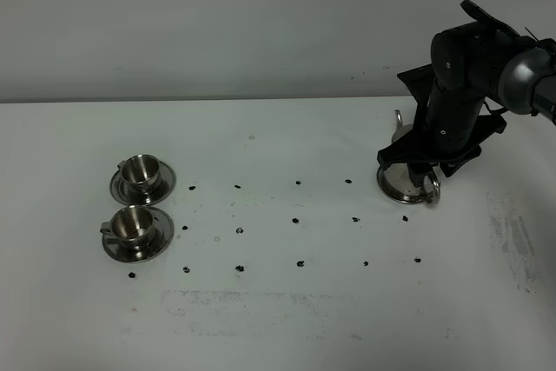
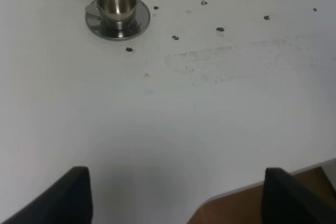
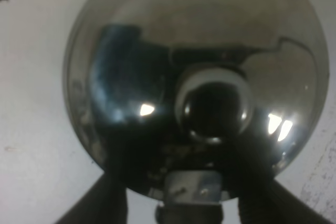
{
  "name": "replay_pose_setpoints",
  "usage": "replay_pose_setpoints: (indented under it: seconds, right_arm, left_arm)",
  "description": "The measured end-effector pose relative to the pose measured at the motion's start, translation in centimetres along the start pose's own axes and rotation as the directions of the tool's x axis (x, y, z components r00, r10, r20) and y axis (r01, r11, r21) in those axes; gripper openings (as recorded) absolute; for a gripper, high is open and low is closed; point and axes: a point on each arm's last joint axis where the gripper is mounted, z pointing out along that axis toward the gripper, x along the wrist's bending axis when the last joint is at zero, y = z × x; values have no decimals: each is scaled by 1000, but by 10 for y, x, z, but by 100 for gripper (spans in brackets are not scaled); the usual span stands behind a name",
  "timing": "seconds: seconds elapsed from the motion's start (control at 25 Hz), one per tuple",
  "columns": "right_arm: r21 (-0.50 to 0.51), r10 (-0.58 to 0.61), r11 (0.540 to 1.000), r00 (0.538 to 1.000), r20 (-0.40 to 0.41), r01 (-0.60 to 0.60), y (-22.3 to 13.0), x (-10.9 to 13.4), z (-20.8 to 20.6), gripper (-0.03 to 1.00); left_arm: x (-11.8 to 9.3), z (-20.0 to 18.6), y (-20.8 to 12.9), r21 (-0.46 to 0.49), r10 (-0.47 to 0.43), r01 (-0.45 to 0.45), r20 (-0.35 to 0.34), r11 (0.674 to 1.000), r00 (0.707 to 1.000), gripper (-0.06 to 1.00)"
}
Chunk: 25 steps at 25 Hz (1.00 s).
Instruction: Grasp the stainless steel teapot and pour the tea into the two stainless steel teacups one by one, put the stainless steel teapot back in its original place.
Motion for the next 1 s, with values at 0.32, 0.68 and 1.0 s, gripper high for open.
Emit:
replay_pose_setpoints:
  seconds: [0.32,0.68,1.0]
  right_arm:
    - [-8,-51,999,999,3,51,1,0,0,21]
    - [-7,-71,997,997,-1,71,1,0,0,21]
    - [-33,-74,997,997,0,74,-1,-1,-21,21]
  left_arm:
    - [0,0,0,0,0,0,0,1000,1000,64]
    - [0,0,0,0,0,0,0,1000,1000,64]
    - [0,0,0,0,0,0,0,1000,1000,64]
